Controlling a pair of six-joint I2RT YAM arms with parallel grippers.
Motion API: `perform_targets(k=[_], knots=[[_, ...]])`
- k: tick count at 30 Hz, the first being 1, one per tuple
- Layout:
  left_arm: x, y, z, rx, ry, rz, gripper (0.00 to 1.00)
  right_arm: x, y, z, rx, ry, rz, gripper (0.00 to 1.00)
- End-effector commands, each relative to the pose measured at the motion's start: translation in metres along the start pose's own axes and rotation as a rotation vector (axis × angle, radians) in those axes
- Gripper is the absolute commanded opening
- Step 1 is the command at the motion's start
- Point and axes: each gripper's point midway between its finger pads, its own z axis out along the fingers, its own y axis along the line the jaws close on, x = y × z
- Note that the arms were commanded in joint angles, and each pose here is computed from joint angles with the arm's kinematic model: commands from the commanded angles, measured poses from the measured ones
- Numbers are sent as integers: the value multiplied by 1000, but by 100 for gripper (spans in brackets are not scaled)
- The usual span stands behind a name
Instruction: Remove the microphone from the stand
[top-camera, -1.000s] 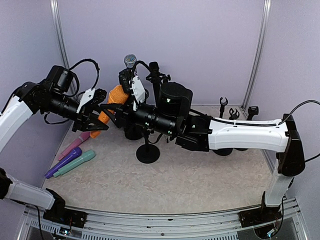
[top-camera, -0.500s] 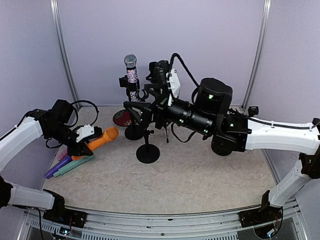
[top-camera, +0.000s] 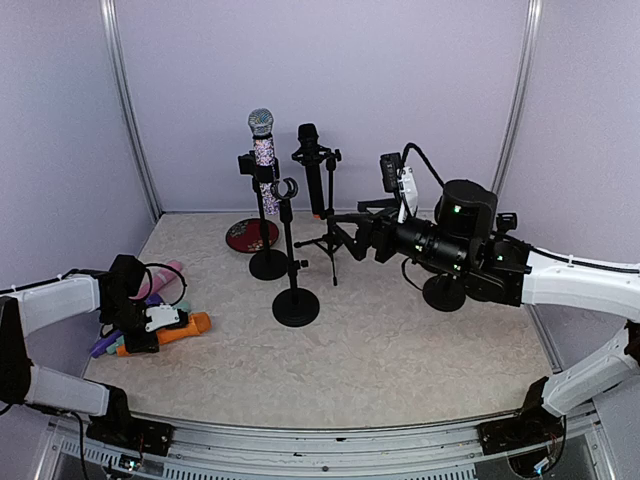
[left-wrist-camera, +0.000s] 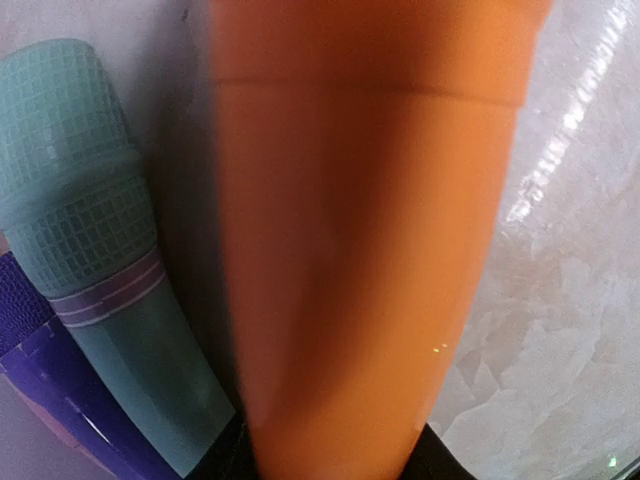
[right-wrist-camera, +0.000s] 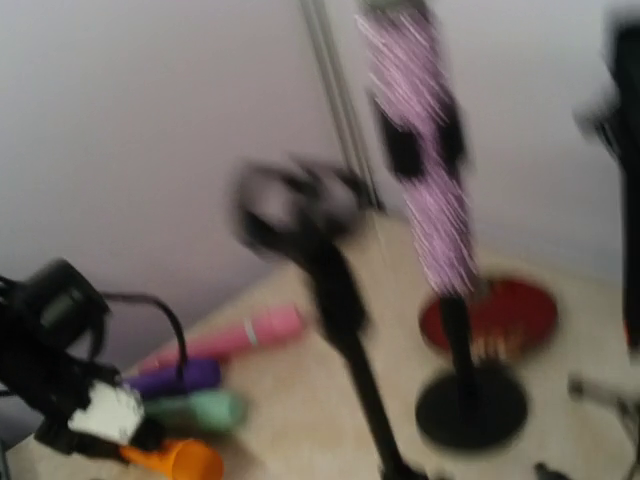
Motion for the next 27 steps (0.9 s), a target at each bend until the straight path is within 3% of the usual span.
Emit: perform_targets(k=[1, 12, 19, 23, 27], knots=[[-1, 20, 3, -79, 4, -42, 44, 44, -31, 2, -17, 131, 218, 87], [-37, 32, -44, -51, -165, -119, 60, 113, -72, 53, -136, 343, 512, 73], [-101, 33, -125, 30, -449, -125, 74, 134, -85, 95, -184, 401, 678, 64], [-127, 36, -162, 59, -567, -112, 76, 143, -86, 113, -223, 420, 752, 62], [-135, 35, -170, 63, -590, -89, 76, 159, -91, 124, -220, 455, 809, 58]])
